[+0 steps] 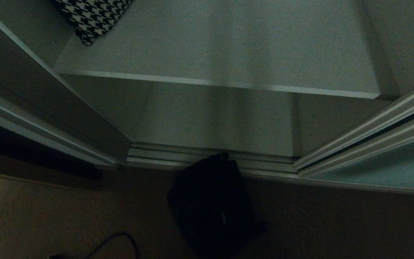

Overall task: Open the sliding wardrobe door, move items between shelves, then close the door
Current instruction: Place the bag on the lower shelf

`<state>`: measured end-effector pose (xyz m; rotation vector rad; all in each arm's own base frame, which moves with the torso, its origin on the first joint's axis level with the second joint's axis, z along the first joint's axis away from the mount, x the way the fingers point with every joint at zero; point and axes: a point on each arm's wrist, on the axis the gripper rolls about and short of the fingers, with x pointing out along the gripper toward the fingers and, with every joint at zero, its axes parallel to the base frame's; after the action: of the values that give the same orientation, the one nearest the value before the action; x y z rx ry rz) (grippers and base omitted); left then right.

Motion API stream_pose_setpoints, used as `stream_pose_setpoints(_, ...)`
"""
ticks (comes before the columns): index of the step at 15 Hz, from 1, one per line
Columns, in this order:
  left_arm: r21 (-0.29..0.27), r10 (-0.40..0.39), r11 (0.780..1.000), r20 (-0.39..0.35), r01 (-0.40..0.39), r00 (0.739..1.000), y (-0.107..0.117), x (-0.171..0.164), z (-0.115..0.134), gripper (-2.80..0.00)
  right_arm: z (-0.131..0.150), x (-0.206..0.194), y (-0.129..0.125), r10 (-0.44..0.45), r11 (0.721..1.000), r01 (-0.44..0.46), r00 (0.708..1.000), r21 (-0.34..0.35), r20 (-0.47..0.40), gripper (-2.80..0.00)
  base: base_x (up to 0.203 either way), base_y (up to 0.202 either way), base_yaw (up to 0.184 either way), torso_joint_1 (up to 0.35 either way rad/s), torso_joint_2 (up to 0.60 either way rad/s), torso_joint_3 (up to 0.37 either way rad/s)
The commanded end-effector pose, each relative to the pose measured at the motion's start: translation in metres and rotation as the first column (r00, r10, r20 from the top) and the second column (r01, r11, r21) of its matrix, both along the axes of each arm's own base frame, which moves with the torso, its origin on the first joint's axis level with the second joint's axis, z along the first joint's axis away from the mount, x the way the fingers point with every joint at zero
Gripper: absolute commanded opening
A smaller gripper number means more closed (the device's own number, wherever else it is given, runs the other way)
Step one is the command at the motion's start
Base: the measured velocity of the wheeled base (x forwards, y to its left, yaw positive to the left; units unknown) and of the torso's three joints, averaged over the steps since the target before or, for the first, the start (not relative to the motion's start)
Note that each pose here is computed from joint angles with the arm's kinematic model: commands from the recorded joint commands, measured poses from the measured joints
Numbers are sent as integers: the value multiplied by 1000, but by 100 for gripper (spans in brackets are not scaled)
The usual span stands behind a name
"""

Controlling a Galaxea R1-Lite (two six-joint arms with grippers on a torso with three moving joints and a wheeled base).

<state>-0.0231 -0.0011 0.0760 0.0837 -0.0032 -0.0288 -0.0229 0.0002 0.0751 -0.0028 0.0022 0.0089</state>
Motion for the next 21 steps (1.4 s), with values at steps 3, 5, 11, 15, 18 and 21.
stream_pose_setpoints(3, 1, 0, 1000, -2, 0, 1000, 0, 0, 0, -280, 0, 0, 0, 0, 1000, 0, 1000, 0, -1, -280, 0, 0, 0, 4, 5, -199)
stream_pose_setpoints(5, 1, 0, 1000, -3, 0, 1000, 0, 0, 0, -280, 0, 0, 0, 0, 1000, 0, 1000, 0, -1, -280, 0, 0, 0, 0, 2, -200)
stream_pose_setpoints(11, 1, -2, 1000, -3, 2, 1000, 0, 0, 0, -280, 0, 0, 0, 0, 1000, 0, 1000, 0, -1, -280, 0, 0, 0, 6, 2, -197)
stream_pose_setpoints(15, -2, 0, 1000, -2, 0, 1000, 0, 0, 0, -280, 0, 0, 0, 0, 1000, 0, 1000, 0, -1, -280, 0, 0, 0, 3, 4, -199)
stream_pose_setpoints(18, -31, 6, 999, 2, -6, 1000, 0, 0, 0, -280, 0, 0, 0, 0, 1000, 0, 1000, 0, -2, -280, 0, 0, 0, 5, 3, -137)
stream_pose_setpoints(21, -25, 7, 1000, 2, -7, 1000, 0, 0, 0, -280, 0, 0, 0, 0, 1000, 0, 1000, 0, -1, -280, 0, 0, 0, -1, -1, -14)
